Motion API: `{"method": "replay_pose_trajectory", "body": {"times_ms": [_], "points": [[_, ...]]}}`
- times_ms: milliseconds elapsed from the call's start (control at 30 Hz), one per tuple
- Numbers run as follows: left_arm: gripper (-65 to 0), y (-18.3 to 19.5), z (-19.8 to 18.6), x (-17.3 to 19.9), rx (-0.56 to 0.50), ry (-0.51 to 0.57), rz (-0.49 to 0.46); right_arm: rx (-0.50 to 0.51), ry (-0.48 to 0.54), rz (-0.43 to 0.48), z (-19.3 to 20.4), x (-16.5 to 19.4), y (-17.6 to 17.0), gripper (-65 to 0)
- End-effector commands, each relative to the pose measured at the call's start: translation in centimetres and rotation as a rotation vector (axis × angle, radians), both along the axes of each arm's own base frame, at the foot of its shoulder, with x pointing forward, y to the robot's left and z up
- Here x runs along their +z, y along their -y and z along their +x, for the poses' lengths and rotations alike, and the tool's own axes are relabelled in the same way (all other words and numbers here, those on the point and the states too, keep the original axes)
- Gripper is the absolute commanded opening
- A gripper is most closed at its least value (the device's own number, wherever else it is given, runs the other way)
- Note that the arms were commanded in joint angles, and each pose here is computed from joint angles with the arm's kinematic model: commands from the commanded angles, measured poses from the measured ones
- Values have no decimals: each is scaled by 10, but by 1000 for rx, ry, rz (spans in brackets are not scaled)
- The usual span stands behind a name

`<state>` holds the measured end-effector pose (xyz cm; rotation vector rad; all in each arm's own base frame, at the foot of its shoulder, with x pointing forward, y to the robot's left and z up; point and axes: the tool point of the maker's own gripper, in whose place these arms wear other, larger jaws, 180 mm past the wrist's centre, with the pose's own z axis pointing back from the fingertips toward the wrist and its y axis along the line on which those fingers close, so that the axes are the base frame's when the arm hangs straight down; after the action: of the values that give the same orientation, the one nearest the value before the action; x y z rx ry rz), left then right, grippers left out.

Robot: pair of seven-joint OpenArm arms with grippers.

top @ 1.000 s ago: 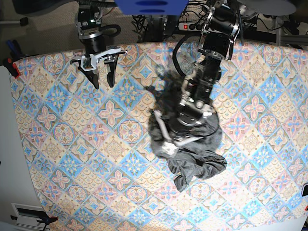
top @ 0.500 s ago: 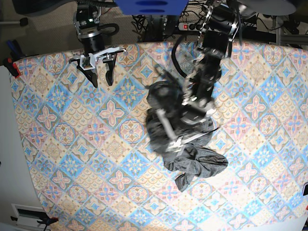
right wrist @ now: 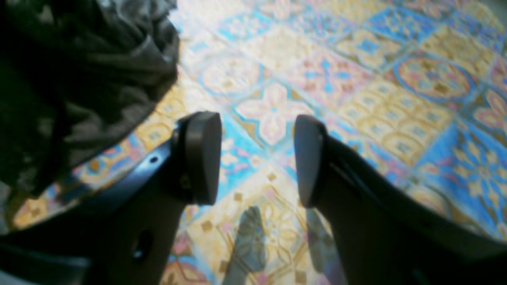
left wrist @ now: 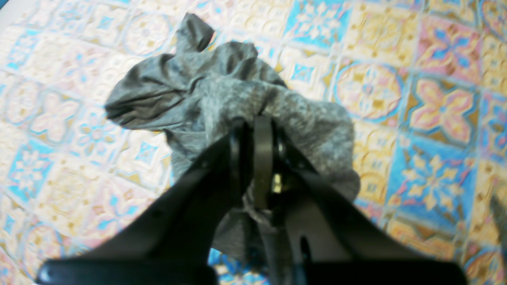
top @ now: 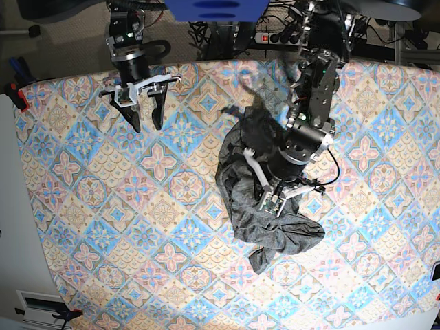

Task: Layout the t-shirt on the table in an organized manner, then fold the t-shirt properly
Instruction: 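Lift the grasped shirt with the left gripper and drag it toward the right gripper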

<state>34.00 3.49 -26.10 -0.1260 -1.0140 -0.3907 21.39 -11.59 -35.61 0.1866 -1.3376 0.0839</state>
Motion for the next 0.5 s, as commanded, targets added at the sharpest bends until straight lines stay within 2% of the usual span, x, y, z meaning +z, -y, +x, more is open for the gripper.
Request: {"method": "replay_pose_trajectory", "body": {"times_ms": [0, 67, 200, 367, 467], "points": [[-650, 14, 6, 20, -34, 61, -25, 3, 51, 9, 3, 13, 0, -365], [-650, 44, 4, 23, -128, 73, -8, 0, 51, 7, 3, 13, 1, -365], [-650, 96, 5, 5, -269, 27, 36, -6, 25, 6, 0, 3, 3, -365], [-650, 155, 19, 5, -375, 3, 51, -49, -31, -13, -8, -17, 21, -365], [-650, 195, 29, 4, -448, -11, 93, -79, -61, -28, -13, -28, 34, -365]]}}
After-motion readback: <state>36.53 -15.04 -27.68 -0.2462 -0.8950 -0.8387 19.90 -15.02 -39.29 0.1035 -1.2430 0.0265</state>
